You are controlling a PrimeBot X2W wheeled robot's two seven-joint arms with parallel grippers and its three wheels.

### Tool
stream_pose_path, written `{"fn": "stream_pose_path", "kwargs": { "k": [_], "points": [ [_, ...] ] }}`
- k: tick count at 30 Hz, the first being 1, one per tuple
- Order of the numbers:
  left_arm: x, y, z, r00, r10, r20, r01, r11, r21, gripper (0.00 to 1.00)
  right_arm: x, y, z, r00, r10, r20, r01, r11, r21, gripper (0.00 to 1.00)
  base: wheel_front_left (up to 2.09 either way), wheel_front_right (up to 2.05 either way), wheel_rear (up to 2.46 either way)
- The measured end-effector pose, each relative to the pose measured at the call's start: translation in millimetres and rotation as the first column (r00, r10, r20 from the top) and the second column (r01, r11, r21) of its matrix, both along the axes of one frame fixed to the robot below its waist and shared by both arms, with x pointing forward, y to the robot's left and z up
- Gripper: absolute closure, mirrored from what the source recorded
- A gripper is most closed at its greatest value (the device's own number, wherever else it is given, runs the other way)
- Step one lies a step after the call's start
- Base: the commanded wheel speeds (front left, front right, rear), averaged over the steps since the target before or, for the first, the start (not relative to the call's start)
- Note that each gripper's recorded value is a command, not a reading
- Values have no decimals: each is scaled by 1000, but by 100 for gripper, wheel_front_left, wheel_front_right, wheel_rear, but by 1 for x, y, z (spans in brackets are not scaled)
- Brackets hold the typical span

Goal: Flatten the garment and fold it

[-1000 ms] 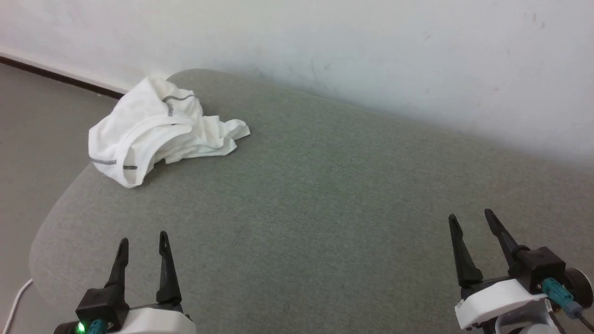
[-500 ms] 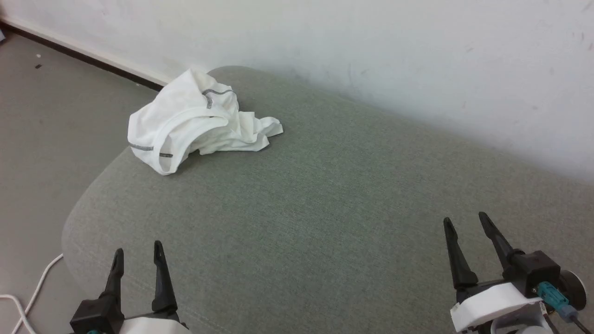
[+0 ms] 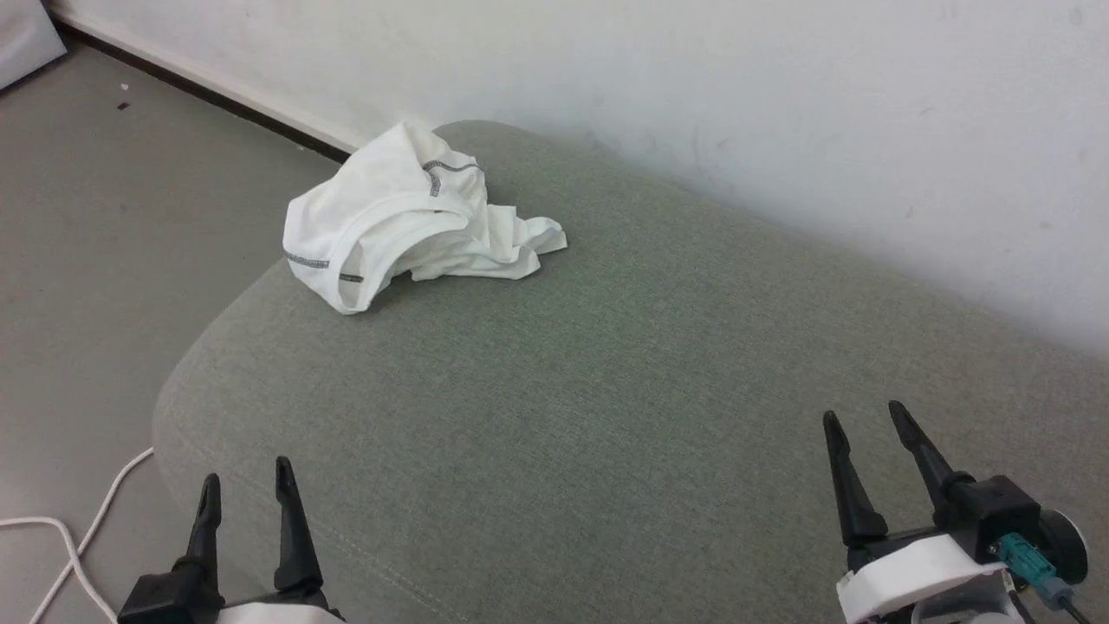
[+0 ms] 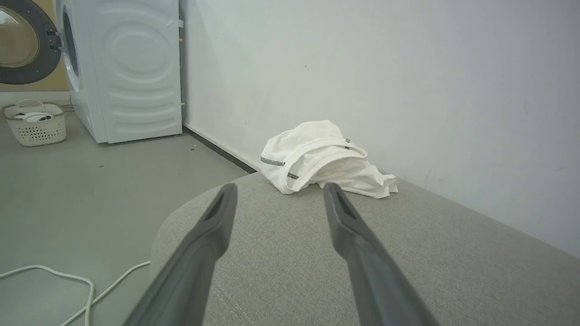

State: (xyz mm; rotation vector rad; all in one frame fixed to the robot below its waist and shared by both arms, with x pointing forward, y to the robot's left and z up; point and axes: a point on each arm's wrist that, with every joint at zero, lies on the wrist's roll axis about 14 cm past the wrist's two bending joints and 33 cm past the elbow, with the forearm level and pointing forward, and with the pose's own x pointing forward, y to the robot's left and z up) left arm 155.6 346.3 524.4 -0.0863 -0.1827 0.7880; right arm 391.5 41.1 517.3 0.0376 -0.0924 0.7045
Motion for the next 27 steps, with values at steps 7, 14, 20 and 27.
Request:
{"fn": "stream_pose_path", "kwargs": {
  "k": [7,14,20,27],
  "points": [
    [-11,3,-3,1000,31,0,-31,1000,-5,0,-2,7,1,1000,20,7,-20,1000,3,0,0,0,0],
    [-9,2,-3,1000,26,-1,-26,1000,-4,0,-1,5,1,1000,14,5,-14,1000,3,0,0,0,0],
    [-1,-2,17,999,-9,42,7,999,42,0,0,1,1,1000,3,3,-3,1000,10,0,0,0,0],
    [35,8,104,979,-135,150,100,970,222,0,13,-6,-1,1000,-27,9,27,999,17,0,0,0,0]
  ]
}}
